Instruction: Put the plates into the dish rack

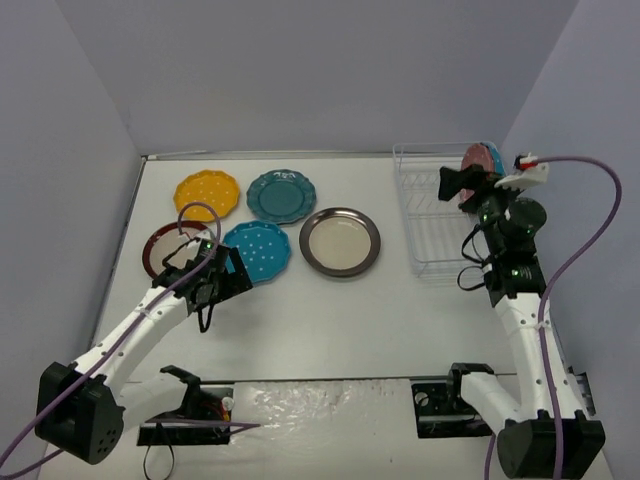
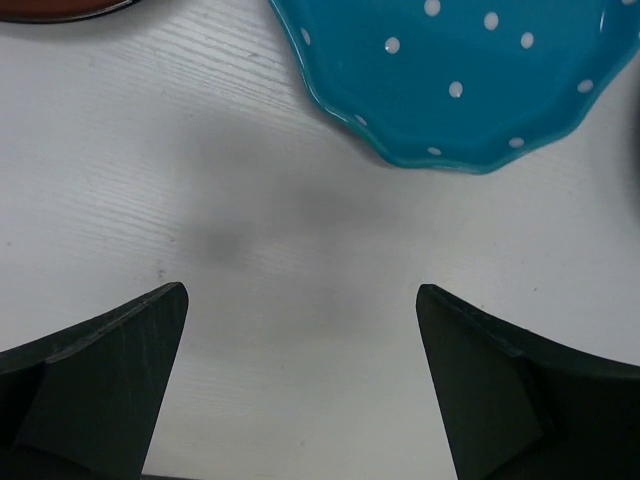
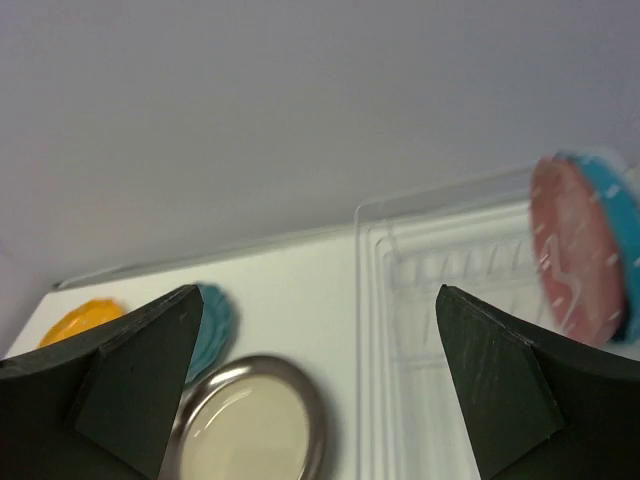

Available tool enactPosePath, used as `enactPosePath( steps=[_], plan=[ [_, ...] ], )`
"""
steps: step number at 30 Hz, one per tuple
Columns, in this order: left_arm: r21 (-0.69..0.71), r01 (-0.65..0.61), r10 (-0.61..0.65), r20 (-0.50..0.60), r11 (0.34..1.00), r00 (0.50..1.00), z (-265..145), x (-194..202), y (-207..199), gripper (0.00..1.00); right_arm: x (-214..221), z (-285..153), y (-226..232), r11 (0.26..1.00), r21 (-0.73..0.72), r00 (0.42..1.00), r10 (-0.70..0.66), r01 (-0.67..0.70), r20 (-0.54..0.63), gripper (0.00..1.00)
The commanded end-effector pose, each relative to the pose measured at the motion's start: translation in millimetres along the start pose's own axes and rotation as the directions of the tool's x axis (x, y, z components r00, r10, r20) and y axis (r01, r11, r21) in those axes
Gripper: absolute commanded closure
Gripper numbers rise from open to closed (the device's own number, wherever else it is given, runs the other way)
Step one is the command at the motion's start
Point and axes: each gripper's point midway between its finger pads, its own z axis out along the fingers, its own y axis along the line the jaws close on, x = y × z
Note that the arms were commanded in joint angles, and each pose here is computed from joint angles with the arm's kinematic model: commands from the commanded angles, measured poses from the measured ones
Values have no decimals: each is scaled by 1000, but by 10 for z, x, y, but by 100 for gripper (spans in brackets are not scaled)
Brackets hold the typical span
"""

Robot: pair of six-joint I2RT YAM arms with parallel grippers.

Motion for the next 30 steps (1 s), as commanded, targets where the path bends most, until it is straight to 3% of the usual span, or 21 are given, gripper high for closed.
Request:
enactPosePath(
  steps=[1,10,20,27,30],
  plan=[
    [57,263,-268,118,963,956,146,-344,-246,3,138,-231,420,959,-199,979,200,-202,-30,0],
    [-19,448,-443,121,894,888,579,-371,-318,3,452,-502,610,950,-244,979,177,-196,-97,0],
    [-86,502,-489,131,861,862,918,-371,-336,8,656,-672,704,942,-285,979,143,-179,-143,0],
    [-117,518,-506,116,847,855,1062,-278,-289,27,724,-719,691,946,-278,979,123,-164,-160,0],
    [-121,518,-509,99,847,855,1104,-225,-288,40,741,-722,701,945,-279,978,127,-170,-167,0]
  ],
)
